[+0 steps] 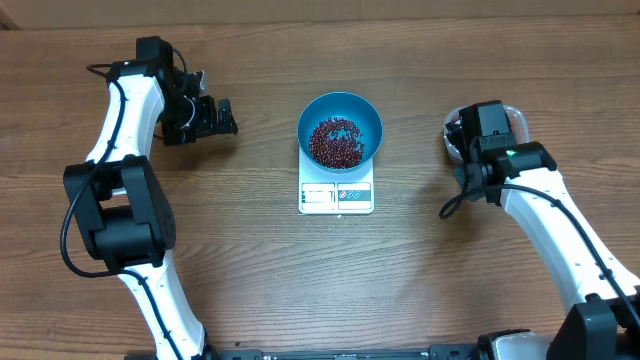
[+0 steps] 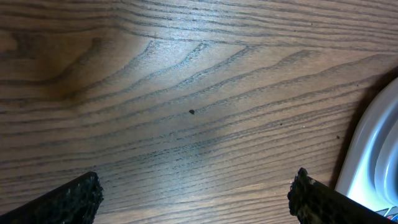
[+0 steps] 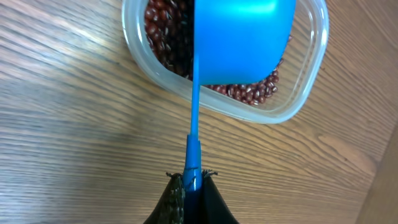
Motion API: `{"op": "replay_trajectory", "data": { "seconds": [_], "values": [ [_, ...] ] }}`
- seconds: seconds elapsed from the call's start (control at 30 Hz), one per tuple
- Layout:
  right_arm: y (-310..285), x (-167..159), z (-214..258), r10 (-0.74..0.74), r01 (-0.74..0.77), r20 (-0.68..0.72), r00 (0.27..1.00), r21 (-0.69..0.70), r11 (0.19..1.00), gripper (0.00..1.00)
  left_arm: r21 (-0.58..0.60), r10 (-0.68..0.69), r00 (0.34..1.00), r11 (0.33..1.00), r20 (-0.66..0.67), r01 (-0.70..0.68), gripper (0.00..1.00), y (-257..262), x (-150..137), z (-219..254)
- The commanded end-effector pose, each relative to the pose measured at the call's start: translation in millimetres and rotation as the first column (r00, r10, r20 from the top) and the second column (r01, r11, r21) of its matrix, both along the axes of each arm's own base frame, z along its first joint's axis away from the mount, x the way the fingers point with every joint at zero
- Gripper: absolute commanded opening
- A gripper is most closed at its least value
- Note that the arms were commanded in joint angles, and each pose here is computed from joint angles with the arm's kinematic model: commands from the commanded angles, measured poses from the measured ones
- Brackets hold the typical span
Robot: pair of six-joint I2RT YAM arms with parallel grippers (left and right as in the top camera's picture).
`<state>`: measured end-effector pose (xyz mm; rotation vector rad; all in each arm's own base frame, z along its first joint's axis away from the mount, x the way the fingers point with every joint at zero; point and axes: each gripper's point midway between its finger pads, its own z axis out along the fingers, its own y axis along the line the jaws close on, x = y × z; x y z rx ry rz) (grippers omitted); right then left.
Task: Scoop item into bowl and weigh 150g on scale
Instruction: 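Lower the right gripper with the scoop into the bean tub, then push the blue scoop through the beans to fill it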
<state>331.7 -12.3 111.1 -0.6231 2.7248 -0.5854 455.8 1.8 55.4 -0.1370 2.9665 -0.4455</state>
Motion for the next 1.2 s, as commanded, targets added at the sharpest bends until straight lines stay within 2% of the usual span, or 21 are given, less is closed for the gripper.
{"op": "replay_trajectory", "data": {
  "seconds": [0.0,0.2,0.43,0.6,0.73,0.97,1.07,1.17],
  "values": [
    [11.0,12.3,20.9,0.011,-0.014,0.046,0.999,0.066,0.998,0.04,0.004,-0.021,1.0,1.0,0.004,0.021,0.99,-2.6,1.6,-1.6],
    [11.9,18.8,47.1,0.022,-0.027,0.067,0.998,0.065,0.998,0.04,0.004,-0.021,1.0,1.0,0.004,0.021,1.0,-2.6,1.6,-1.6],
    [-14.9,16.6,60.6,0.003,0.003,0.066,0.998,-0.104,0.995,0.04,0.004,-0.021,1.0,1.0,0.004,0.021,1.0,-2.6,1.6,-1.6],
    [-11.3,18.1,66.0,0.009,-0.003,0.07,0.998,-0.083,0.997,0.04,0.004,-0.021,1.0,1.0,0.004,0.021,1.0,-2.6,1.6,-1.6],
    [-11.6,15.1,89.4,0.001,0.004,0.069,0.998,-0.078,0.997,0.03,0.004,-0.021,1.0,1.0,0.004,0.021,1.0,-2.6,1.6,-1.6],
    [0.0,20.2,129.0,-0.053,0.041,0.117,0.992,0.097,0.994,0.03,0.004,-0.021,1.0,1.0,0.004,0.021,0.99,-2.6,1.6,-1.6],
    [-8.4,10.0,126.0,-0.124,0.117,0.041,0.991,0.144,0.983,0.03,0.004,-0.021,1.0,1.0,0.004,0.021,1.0,-2.6,1.6,-1.6],
    [-2.6,7.0,112.1,-0.176,0.18,-0.039,0.984,0.258,0.949,0.03,0.004,-0.021,1.0,1.0,0.004,0.021,1.0,-2.6,1.6,-1.6]
  ]
}}
